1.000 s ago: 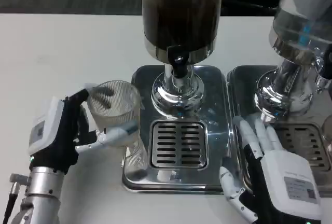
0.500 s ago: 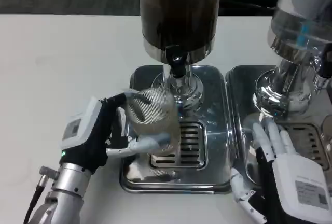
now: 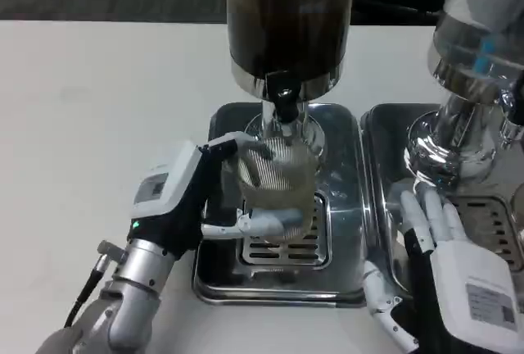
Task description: Grasp the cup under the faucet to collect the drink, then remove the cup.
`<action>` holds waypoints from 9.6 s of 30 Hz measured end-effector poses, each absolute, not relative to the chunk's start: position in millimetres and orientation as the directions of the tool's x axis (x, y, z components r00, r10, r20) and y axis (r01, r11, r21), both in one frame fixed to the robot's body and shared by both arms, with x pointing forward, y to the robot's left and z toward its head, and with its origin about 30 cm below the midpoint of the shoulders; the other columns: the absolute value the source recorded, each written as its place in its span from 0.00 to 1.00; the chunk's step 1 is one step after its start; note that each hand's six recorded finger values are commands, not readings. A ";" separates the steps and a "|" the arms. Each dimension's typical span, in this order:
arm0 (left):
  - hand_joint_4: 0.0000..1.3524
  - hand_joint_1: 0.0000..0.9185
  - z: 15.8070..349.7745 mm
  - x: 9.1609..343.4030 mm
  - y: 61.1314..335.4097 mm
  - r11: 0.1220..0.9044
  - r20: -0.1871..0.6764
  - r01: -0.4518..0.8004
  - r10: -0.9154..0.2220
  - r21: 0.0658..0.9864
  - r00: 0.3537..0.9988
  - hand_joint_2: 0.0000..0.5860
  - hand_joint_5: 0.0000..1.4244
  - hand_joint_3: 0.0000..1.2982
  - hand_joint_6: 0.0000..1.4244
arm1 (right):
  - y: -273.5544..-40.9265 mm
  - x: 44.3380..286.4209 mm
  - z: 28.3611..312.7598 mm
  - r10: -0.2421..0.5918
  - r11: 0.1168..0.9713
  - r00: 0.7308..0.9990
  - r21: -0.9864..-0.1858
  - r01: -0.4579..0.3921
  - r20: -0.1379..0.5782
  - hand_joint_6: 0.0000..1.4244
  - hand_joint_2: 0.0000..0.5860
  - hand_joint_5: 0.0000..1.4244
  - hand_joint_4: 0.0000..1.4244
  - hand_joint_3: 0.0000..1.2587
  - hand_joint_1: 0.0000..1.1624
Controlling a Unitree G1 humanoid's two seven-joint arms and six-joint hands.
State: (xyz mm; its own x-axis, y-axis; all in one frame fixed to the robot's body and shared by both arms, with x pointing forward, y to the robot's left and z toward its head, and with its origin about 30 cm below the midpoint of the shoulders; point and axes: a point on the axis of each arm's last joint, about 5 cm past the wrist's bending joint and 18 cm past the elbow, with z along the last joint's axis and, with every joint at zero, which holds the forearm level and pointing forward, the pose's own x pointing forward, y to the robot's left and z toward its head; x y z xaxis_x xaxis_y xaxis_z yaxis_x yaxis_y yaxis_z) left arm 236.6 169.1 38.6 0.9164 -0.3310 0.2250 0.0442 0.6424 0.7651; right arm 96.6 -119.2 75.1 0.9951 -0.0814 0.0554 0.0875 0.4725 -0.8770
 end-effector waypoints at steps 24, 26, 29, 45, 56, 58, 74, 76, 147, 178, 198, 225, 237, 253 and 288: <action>0.67 0.60 38.4 241.6 165.0 0.545 0.279 -0.044 -0.357 0.837 0.891 0.00 0.76 0.61 0.88 | -116.8 98.5 75.0 -0.094 0.509 0.995 -0.856 0.088 0.046 0.18 0.88 0.03 0.00 0.07 0.09; 0.57 0.47 37.5 240.9 164.1 0.554 0.277 -0.039 -0.352 0.831 0.894 0.02 0.71 0.50 0.86 | -117.1 99.2 75.0 -0.098 0.513 0.994 -0.854 0.090 0.046 0.18 0.88 0.03 0.00 0.07 0.09; 0.47 0.29 37.1 240.3 164.6 0.570 0.274 -0.034 -0.342 0.821 0.899 0.09 0.66 0.42 0.80 | -117.3 99.6 74.9 -0.102 0.518 0.994 -0.850 0.091 0.044 0.18 0.88 0.03 0.00 0.07 0.09; 0.26 0.12 42.3 241.5 164.8 0.667 0.332 -0.052 -0.300 0.743 0.894 0.06 0.46 0.19 0.60 | -117.7 100.3 73.6 -0.105 0.525 0.994 -0.847 0.086 0.036 0.17 0.88 0.03 0.00 0.08 0.09; 0.21 0.03 42.2 232.0 176.9 0.715 0.359 -0.068 -0.265 0.696 0.895 0.01 0.40 0.16 0.50 | -119.7 101.5 73.5 -0.106 0.521 0.994 -0.849 0.088 0.039 0.17 0.88 0.03 0.00 0.08 0.09; 0.19 0.00 43.9 226.9 183.7 0.738 0.385 -0.091 -0.239 0.669 0.891 0.00 0.37 0.14 0.42 | -120.9 102.0 73.4 -0.102 0.515 0.994 -0.853 0.088 0.041 0.17 0.88 0.03 0.00 0.08 0.09; 0.00 0.00 73.9 185.7 242.2 0.813 0.382 -0.020 -0.251 0.581 0.889 0.14 0.04 0.00 0.00 | -126.7 109.0 76.4 -0.037 0.493 0.996 -0.866 0.086 0.078 0.10 0.73 0.00 0.00 0.04 0.18; 0.00 0.00 82.3 182.0 244.4 0.819 0.401 0.001 -0.282 0.574 0.872 0.15 0.01 0.00 0.00 | -127.7 110.2 76.9 -0.020 0.488 0.997 -0.869 0.079 0.079 0.08 0.70 0.00 0.00 0.01 0.20; 0.05 0.00 143.0 224.4 196.8 0.638 0.357 0.291 -0.688 0.713 0.632 0.17 0.21 0.15 0.17 | -125.0 116.3 74.3 0.017 0.533 0.999 -0.846 0.030 0.047 0.10 0.68 0.00 0.00 0.00 0.22; 0.06 0.00 146.5 220.3 194.5 0.577 0.347 0.215 -0.705 0.788 0.619 0.18 0.21 0.17 0.18 | -135.2 141.8 72.3 0.161 0.805 0.987 -0.578 -0.137 -0.009 0.02 0.48 0.00 0.00 0.00 0.37; 0.06 0.00 147.5 219.2 192.4 0.573 0.351 0.215 -0.713 0.791 0.607 0.18 0.21 0.18 0.17 | -128.3 162.9 65.3 0.208 0.866 0.978 -0.467 -0.179 0.010 0.00 0.43 0.00 0.00 0.00 0.47; 0.06 0.00 147.4 217.8 191.8 0.575 0.350 0.217 -0.711 0.789 0.610 0.19 0.21 0.19 0.17 | -121.5 176.0 66.2 0.285 0.850 0.958 -0.464 -0.248 0.011 0.00 0.39 0.00 0.00 0.00 0.48; 0.06 0.00 147.3 216.4 191.5 0.580 0.352 0.215 -0.705 0.785 0.616 0.19 0.21 0.19 0.17 | -117.1 180.7 65.3 0.286 0.855 0.958 -0.453 -0.254 0.003 0.00 0.39 0.00 0.00 0.00 0.48; 0.07 0.00 147.8 216.0 190.8 0.580 0.350 0.216 -0.704 0.785 0.618 0.19 0.21 0.19 0.17 | -112.7 187.4 64.4 0.277 0.856 0.961 -0.449 -0.257 -0.023 0.00 0.40 0.00 0.00 0.00 0.48; 0.00 0.00 156.4 179.4 226.8 0.752 0.573 -0.061 -0.445 0.657 0.688 0.21 0.09 0.11 0.02 | -111.4 186.0 64.5 0.252 0.895 0.968 -0.379 -0.235 -0.006 0.00 0.35 0.00 0.00 0.00 0.57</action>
